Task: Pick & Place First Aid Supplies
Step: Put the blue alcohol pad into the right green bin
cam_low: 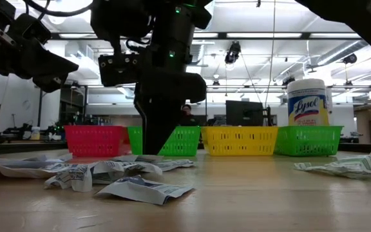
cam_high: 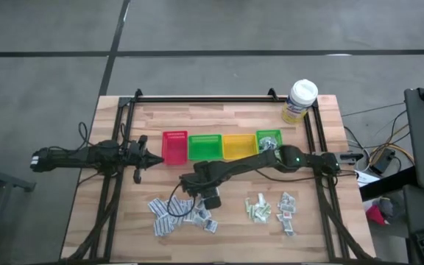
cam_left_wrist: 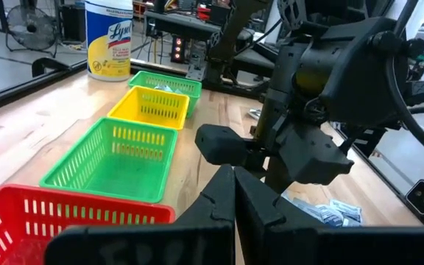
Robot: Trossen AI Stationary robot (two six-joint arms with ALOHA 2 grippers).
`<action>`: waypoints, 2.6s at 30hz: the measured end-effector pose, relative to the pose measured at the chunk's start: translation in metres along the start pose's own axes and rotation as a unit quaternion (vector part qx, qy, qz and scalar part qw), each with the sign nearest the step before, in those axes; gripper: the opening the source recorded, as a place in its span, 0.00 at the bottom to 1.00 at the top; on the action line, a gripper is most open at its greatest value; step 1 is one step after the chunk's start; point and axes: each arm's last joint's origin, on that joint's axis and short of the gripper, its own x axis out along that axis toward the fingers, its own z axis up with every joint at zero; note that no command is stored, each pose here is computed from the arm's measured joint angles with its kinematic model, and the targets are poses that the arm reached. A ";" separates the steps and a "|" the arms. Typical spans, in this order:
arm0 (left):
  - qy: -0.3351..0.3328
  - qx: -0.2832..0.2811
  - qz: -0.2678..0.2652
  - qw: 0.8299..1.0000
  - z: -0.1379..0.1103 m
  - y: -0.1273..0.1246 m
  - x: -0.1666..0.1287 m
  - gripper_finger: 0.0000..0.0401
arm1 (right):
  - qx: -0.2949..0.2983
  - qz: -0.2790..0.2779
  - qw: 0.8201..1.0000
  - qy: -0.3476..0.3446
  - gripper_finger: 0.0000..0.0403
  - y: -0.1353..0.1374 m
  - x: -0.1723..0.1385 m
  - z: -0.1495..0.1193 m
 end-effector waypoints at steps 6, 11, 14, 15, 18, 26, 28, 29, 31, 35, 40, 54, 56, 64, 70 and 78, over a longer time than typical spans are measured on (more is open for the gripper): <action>0.000 0.002 0.000 1.000 0.000 0.000 0.000 0.00 | 0.001 0.000 1.000 -0.004 0.30 0.001 -0.002 0.002; 0.000 0.002 0.000 1.000 0.000 0.000 0.000 0.00 | -0.003 0.011 1.000 0.007 0.32 0.005 -0.012 0.001; 0.000 0.001 0.000 1.000 0.000 0.000 0.000 0.00 | -0.004 0.016 1.000 0.011 0.33 0.010 -0.015 0.001; 0.000 0.001 0.000 1.000 0.000 0.000 0.000 0.00 | -0.005 0.017 1.000 0.011 0.34 0.011 -0.016 0.002; 0.000 -0.001 -0.001 1.000 0.000 0.000 0.000 0.00 | -0.010 0.015 1.000 0.011 0.34 0.012 -0.014 0.001; 0.000 -0.003 0.000 1.000 0.000 0.000 0.000 0.00 | -0.001 0.011 1.000 0.011 0.32 0.002 -0.009 -0.001; 0.000 -0.003 -0.001 1.000 0.000 0.000 0.000 0.00 | -0.001 0.010 1.000 0.003 0.32 0.002 -0.008 0.000; 0.000 -0.003 -0.001 1.000 0.000 0.000 0.000 0.00 | 0.000 0.010 1.000 0.000 0.33 0.001 -0.007 0.001; 0.000 -0.003 -0.001 1.000 0.000 0.000 0.000 0.00 | 0.000 0.009 1.000 -0.005 0.33 0.002 -0.006 0.001; 0.000 0.005 0.000 1.000 0.000 0.000 0.000 0.00 | 0.001 0.011 1.000 -0.004 0.34 0.000 -0.003 0.000; 0.000 0.012 0.001 1.000 0.000 0.000 0.000 0.00 | 0.000 0.013 1.000 0.000 0.34 0.001 -0.001 -0.001; 0.000 0.027 0.001 1.000 0.000 0.000 0.000 0.00 | -0.026 0.013 1.000 0.001 0.25 -0.001 0.004 -0.003; 0.000 0.026 0.002 1.000 0.000 0.000 0.000 0.00 | -0.026 0.013 1.000 -0.002 0.23 -0.002 0.004 -0.003; 0.000 0.026 0.001 1.000 0.000 0.000 0.000 0.00 | -0.031 0.011 0.999 -0.010 0.15 -0.002 0.004 -0.001; 0.000 0.026 0.002 1.000 0.000 0.000 0.000 0.00 | -0.034 0.011 0.999 -0.012 0.10 -0.002 0.004 -0.001; 0.000 0.025 0.002 1.000 0.000 0.000 0.000 0.00 | -0.035 0.004 0.999 -0.022 0.02 -0.002 0.004 0.001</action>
